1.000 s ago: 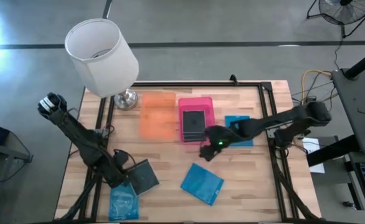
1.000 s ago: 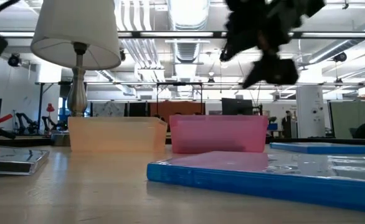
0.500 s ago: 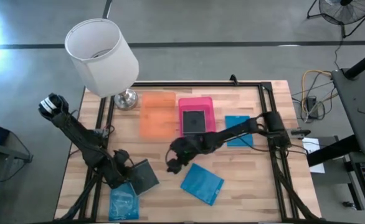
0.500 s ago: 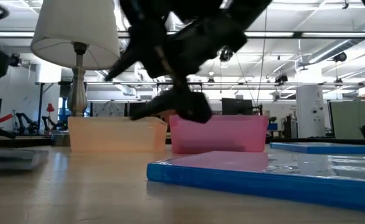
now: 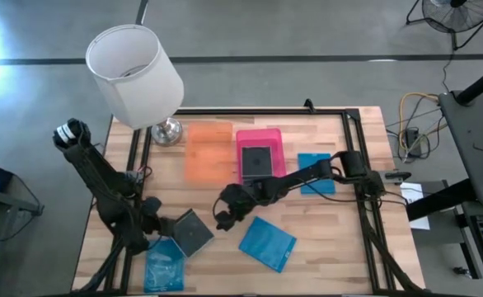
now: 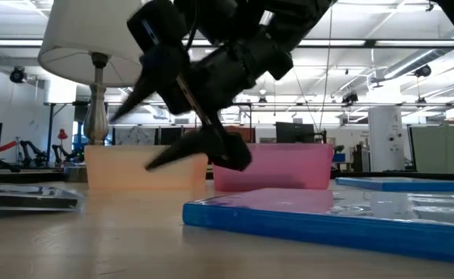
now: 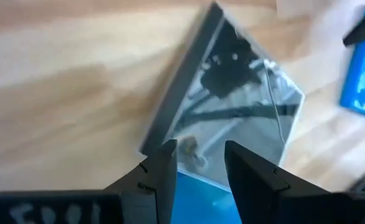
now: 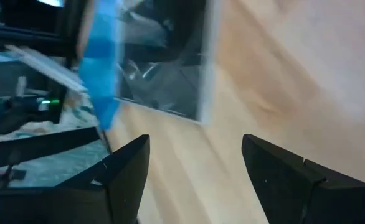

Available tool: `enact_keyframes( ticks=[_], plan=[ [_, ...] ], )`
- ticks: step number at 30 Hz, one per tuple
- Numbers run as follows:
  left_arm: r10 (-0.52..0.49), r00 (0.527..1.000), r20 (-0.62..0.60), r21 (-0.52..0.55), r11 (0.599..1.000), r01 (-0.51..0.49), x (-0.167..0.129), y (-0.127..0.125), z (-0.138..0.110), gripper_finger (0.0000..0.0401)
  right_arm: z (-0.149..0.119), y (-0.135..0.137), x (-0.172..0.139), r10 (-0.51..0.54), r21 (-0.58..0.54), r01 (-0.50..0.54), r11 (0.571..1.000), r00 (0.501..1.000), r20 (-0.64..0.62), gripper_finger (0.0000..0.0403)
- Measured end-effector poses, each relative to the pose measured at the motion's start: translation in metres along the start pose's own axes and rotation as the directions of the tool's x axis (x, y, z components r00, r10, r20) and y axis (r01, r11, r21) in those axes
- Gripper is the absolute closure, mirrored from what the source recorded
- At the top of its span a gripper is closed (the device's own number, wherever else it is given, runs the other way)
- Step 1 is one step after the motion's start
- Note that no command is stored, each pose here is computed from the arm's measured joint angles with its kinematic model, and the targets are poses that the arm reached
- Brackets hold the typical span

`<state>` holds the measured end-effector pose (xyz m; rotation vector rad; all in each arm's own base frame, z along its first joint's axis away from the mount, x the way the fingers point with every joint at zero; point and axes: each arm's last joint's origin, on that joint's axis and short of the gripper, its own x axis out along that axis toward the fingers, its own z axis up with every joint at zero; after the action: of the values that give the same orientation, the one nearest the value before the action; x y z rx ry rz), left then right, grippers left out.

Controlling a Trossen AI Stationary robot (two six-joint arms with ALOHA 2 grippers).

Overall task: Pick & place jewel cases by type
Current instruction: Put the black CD case into the pink bin

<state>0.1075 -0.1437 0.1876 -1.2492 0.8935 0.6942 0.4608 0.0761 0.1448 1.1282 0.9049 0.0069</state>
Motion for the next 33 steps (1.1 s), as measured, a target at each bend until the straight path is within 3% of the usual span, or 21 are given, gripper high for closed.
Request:
enact_keyframes(
  ticks=[4, 7, 15, 21, 29, 33],
  plan=[
    [0.101, 0.995, 0.018, 0.011, 0.995, -0.101, -0.001, 0.008, 0.004, 0.0283, 0.003, 0.006, 0.003, 0.069, -0.019, -0.068, 0.997, 0.997, 0.024, 0.0154],
    [0.114, 0.993, -0.005, -0.004, 0.993, -0.114, 0.007, 0.017, 0.006, 0.0282, 0.003, 0.001, 0.01, 0.096, -0.006, -0.096, 0.995, 0.995, 0.0, 0.0154],
    [-0.029, 0.994, -0.102, -0.086, 0.996, 0.02, 0.031, 0.037, 0.014, 0.0281, -0.01, 0.002, 0.027, 0.136, -0.007, -0.137, 0.991, 0.988, -0.071, 0.0154],
    [-0.195, 0.966, -0.167, -0.137, 0.975, 0.173, 0.045, 0.047, 0.016, 0.0281, -0.014, -0.004, 0.034, 0.132, -0.003, -0.133, 0.991, 0.987, -0.09, 0.0154],
    [-0.225, 0.957, -0.184, -0.093, 0.973, 0.211, 0.045, 0.047, 0.016, 0.0281, -0.014, -0.014, 0.045, 0.133, 0.04, -0.129, 0.991, 0.987, -0.091, 0.0161],
    [-0.303, 0.94, -0.156, -0.121, 0.95, 0.287, 0.044, 0.043, 0.016, 0.0281, -0.014, -0.016, 0.047, 0.126, 0.048, -0.122, 0.991, 0.988, -0.088, 0.0163]
  ],
)
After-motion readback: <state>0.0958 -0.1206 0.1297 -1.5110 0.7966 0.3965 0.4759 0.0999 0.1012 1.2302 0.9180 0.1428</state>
